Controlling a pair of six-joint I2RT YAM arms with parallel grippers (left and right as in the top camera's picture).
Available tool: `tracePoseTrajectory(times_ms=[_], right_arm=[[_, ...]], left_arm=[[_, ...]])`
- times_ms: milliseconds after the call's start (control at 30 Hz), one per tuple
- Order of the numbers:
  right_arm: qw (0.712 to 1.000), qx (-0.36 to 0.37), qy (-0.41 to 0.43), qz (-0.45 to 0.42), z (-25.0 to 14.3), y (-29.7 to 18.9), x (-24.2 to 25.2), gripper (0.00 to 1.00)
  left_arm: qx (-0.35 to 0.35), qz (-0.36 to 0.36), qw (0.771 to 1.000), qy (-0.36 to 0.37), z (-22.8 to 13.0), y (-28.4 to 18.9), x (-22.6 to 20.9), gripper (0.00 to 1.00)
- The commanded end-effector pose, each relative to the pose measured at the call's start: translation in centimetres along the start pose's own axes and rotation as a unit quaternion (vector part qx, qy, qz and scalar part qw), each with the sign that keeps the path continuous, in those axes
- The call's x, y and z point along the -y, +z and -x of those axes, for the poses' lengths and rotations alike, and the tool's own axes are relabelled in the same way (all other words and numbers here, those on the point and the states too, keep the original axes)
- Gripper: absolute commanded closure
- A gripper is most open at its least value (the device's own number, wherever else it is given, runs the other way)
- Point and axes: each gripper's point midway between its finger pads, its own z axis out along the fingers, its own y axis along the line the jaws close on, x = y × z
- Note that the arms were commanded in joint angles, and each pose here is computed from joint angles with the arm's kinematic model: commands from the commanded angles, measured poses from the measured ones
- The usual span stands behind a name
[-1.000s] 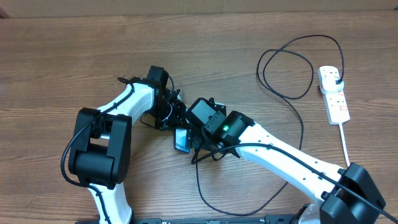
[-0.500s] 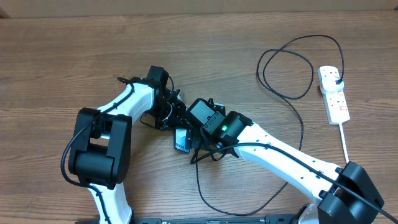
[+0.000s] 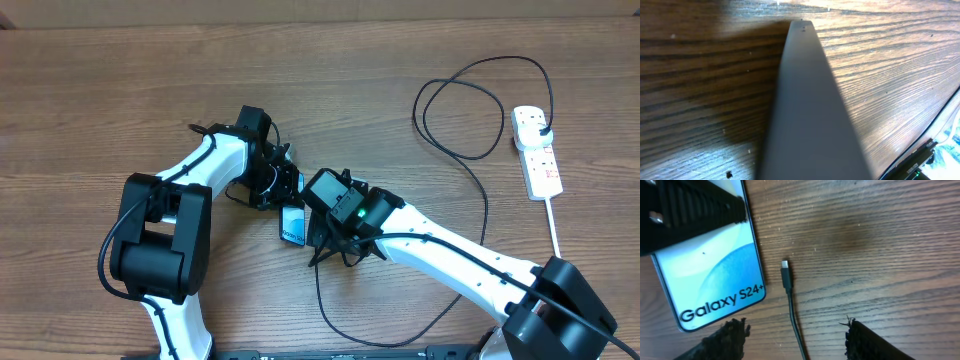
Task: Plug charger to phone and switch on socket
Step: 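Move the right gripper down over the black USB-C cable end, then close the right gripper on the cable just behind the plug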
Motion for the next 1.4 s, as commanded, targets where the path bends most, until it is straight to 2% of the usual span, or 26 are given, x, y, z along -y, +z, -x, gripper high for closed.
tracePoseTrajectory(times_ms=[0, 200, 300, 400, 500, 733, 867, 1067, 1167, 1367], right_arm=[[0.999, -0.032, 0.009, 0.01, -1.5, 1.1, 0.1, 0.36], [0.998, -0.057, -0.003, 0.03, -3.3, 2.7, -0.4, 0.41], [0.997, -0.064, -0.015, 0.034, -4.1, 3.4, -1.0, 0.46], [0.997, -0.06, -0.024, 0.038, -4.3, 3.7, -1.5, 0.46], [0.998, -0.046, -0.024, 0.033, -3.9, 3.8, -1.3, 0.47], [0.999, -0.009, -0.024, 0.025, -2.5, 3.9, -1.2, 0.47], [0.999, -0.001, -0.024, 0.022, -2.2, 4.3, -1.2, 0.49], [1.0, -0.009, -0.008, 0.009, -2.3, 5.8, -0.8, 0.51], [1.0, -0.006, -0.008, 0.011, -2.1, 5.9, -0.9, 0.58], [1.0, -0.005, -0.004, 0.003, -2.1, 6.3, -0.6, 0.63]], left_arm=[[-0.018, 0.072, 0.996, -0.049, -1.2, 1.5, -3.6, 0.96], [-0.014, 0.048, 0.998, -0.027, -0.8, 1.5, -2.8, 0.96], [-0.017, -0.041, 0.998, 0.033, -0.3, 1.0, 0.1, 0.96], [-0.005, -0.168, 0.982, 0.09, 0.5, -1.3, 3.9, 0.96], [0.023, -0.226, 0.967, 0.114, 1.8, -3.4, 5.0, 0.96], [0.095, -0.23, 0.962, 0.113, 5.3, -5.8, 2.6, 0.96], [0.12, -0.235, 0.961, 0.082, 6.9, -6.7, 1.9, 0.96], [0.118, -0.246, 0.959, 0.079, 6.8, -6.9, 2.2, 0.96], [0.119, -0.246, 0.959, 0.08, 6.9, -6.9, 2.3, 0.96], [0.122, -0.246, 0.958, 0.083, 7.0, -7.0, 2.3, 0.96]])
